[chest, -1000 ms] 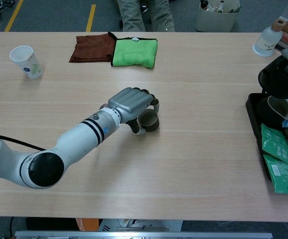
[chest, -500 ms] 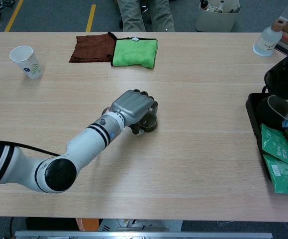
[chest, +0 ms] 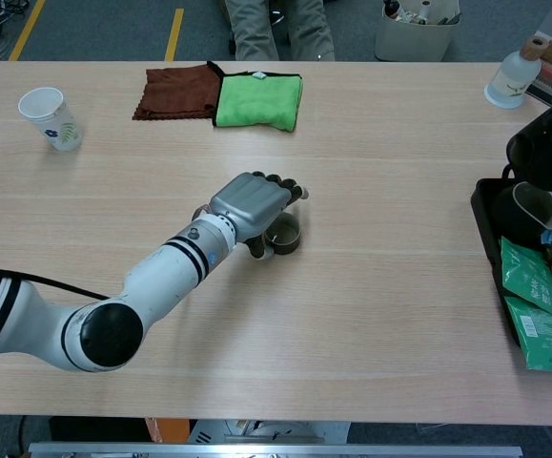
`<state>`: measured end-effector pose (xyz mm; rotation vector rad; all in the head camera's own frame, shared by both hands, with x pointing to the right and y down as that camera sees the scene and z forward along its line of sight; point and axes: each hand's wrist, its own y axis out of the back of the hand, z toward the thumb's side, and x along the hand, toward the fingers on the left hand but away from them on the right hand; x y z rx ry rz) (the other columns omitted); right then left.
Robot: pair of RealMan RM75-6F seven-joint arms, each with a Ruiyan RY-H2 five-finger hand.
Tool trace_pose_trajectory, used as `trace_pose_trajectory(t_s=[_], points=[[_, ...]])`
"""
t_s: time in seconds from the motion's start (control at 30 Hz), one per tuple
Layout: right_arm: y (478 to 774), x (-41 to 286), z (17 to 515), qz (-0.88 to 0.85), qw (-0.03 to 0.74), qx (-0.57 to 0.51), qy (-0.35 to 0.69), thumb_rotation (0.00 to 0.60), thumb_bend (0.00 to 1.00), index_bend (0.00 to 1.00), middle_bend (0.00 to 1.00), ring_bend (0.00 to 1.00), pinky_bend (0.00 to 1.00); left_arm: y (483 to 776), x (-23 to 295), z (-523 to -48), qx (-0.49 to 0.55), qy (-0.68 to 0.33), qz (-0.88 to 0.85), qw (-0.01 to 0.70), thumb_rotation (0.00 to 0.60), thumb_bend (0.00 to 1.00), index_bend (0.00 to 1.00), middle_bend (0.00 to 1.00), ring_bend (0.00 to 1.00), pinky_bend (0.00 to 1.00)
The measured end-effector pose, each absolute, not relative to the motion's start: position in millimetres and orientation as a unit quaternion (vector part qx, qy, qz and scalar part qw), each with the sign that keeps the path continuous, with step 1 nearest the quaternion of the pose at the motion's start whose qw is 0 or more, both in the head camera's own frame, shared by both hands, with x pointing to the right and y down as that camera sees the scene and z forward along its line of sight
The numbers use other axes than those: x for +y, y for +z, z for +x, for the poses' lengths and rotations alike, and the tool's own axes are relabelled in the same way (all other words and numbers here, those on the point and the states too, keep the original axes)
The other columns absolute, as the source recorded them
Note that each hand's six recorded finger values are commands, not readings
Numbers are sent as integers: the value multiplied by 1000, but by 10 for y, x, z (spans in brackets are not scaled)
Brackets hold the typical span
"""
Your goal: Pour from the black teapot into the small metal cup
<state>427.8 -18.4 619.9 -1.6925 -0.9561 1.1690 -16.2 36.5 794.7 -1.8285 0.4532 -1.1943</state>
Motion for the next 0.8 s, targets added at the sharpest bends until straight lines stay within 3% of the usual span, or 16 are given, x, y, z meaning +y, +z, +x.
trace_pose_trajectory(t_s=[0.3,0.8], points=[[6231,-149,4109,-692,421,-364,459,496,360,1000,963,1000,166,7656,181,-457,216,-481,-733,430,600,246,102,100,105,159],[6353,-108,3677,-716,430,-329,441,537,365,1000,963,1000,166,6981,-23,-1892,316,-505,-679,430,600,246,125,126,114,159]])
